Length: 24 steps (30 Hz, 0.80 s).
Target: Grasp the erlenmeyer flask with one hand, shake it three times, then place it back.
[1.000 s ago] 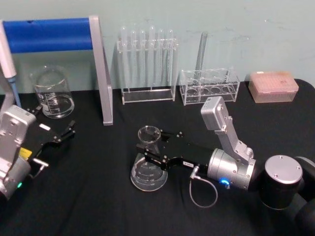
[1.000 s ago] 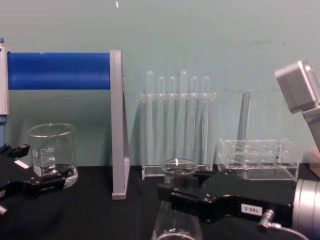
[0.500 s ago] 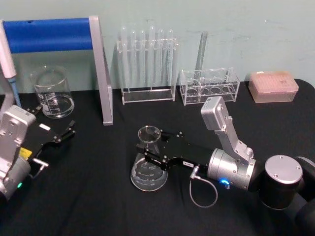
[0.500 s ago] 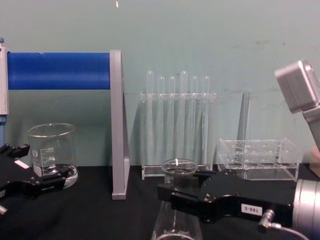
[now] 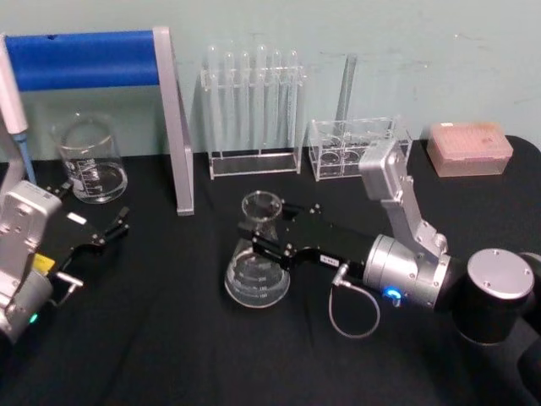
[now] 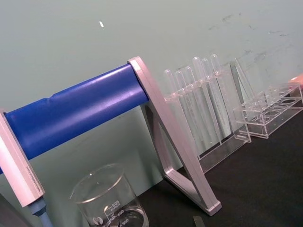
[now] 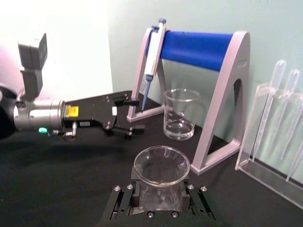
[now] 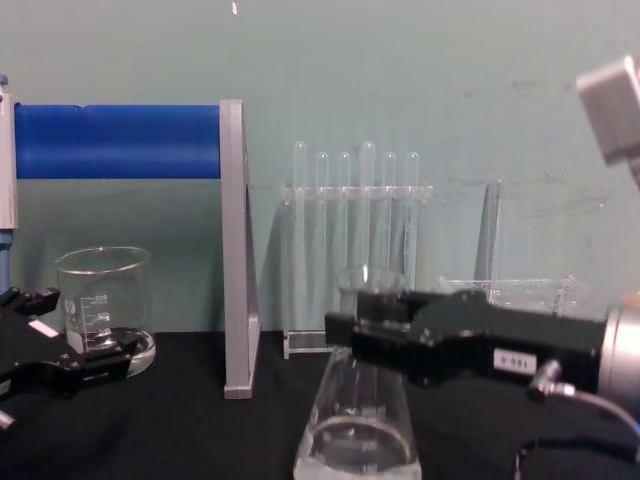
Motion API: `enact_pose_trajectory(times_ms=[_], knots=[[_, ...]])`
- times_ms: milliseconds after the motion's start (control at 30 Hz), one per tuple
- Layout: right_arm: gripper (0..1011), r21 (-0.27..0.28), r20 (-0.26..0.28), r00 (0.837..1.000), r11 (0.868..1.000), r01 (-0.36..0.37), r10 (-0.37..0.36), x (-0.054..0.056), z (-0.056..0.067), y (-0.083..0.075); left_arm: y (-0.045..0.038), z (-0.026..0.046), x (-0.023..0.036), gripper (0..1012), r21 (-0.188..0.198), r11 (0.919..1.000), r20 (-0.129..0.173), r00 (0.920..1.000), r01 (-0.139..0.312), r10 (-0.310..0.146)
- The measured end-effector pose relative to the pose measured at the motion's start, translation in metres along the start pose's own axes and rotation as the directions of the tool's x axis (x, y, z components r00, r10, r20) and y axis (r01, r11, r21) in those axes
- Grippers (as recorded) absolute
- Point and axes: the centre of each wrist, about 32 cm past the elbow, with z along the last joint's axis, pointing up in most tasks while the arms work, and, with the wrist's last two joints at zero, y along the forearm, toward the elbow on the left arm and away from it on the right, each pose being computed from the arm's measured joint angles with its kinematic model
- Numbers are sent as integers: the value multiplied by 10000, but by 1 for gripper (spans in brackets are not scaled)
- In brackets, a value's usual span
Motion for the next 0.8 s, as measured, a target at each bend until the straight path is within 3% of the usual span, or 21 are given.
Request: enact_pose_trajectory(times_ms=[433, 800], knots=[[449, 568, 153, 9997, 9982, 175, -184, -56, 420, -36, 0, 0, 0, 1001, 0, 10000, 0, 10000, 0, 0], [449, 731, 254, 9994, 9971, 214, -233, -68, 505, -50, 0, 0, 0, 1001, 0, 10000, 0, 10000, 0, 0]])
